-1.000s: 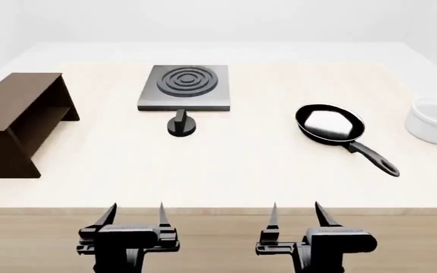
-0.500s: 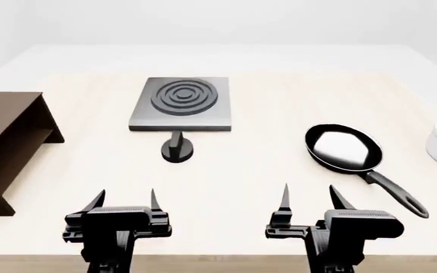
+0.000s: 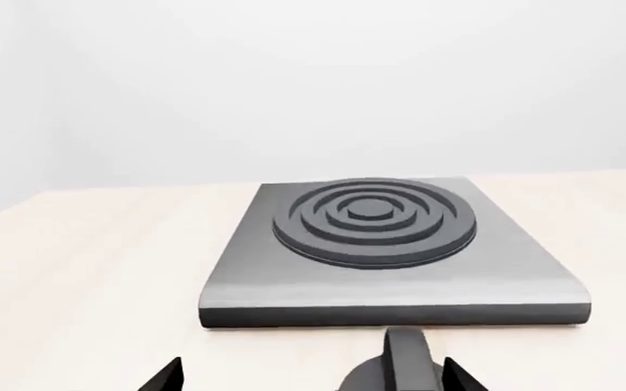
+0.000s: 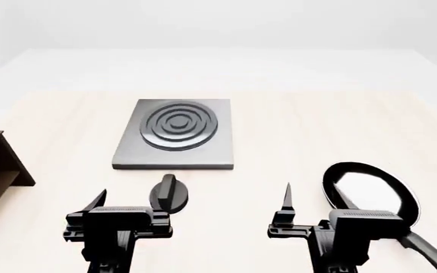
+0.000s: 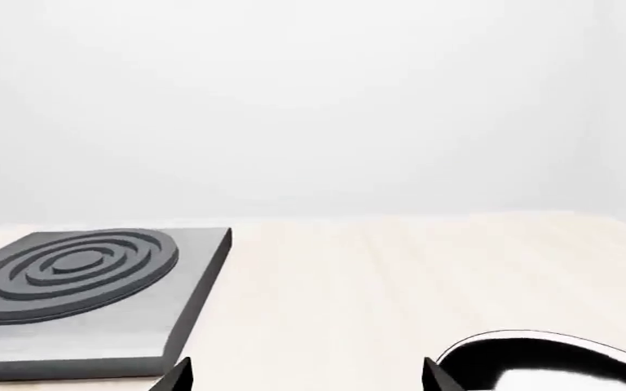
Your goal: Turn on the stove and put the frying pan on it.
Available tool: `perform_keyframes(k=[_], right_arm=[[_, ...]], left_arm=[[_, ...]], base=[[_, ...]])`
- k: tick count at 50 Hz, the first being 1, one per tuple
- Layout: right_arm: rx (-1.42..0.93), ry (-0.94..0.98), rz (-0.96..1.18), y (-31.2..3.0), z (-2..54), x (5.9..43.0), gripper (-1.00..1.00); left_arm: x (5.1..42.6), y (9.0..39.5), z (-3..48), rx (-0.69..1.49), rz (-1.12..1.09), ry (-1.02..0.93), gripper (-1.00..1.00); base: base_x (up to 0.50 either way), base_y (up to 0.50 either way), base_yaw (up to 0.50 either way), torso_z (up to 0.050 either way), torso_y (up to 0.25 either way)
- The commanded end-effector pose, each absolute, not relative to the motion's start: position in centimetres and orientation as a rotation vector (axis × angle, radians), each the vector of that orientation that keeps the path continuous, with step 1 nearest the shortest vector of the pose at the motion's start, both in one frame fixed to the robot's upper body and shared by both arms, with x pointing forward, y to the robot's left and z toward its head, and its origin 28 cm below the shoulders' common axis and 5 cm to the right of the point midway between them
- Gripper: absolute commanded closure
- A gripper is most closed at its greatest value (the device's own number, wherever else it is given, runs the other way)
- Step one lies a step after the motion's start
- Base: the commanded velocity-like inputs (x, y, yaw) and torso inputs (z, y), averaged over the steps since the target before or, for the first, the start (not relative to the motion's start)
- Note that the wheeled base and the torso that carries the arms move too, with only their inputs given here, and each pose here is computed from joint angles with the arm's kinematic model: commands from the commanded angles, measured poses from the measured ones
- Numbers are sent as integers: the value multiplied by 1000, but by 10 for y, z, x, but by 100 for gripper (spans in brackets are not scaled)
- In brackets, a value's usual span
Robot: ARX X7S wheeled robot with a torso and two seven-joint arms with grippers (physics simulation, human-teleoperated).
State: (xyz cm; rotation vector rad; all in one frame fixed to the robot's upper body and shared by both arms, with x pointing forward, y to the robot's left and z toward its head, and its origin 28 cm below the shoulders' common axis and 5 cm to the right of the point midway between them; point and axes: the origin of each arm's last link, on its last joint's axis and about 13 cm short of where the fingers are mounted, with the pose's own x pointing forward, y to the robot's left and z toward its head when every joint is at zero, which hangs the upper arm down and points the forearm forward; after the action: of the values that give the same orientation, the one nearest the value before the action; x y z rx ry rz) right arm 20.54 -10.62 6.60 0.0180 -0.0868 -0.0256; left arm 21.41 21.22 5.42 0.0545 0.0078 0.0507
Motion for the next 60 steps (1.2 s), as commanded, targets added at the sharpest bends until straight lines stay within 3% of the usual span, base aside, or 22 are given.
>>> perform_keyframes(k=[1, 37, 60], right_arm=[[11, -81, -47, -107, 66, 205, -100], [6, -81, -17, -105, 63, 204, -100], [7, -80, -2, -105, 63, 203, -100]], left_arm=[[213, 212, 54, 57, 47, 9, -100], [234, 227, 17, 98, 167, 107, -100], [242, 213, 7, 156, 115, 126, -100]], base=[[441, 0, 0, 0, 0], [12, 0, 0, 0, 0], [0, 0, 0, 0, 0]])
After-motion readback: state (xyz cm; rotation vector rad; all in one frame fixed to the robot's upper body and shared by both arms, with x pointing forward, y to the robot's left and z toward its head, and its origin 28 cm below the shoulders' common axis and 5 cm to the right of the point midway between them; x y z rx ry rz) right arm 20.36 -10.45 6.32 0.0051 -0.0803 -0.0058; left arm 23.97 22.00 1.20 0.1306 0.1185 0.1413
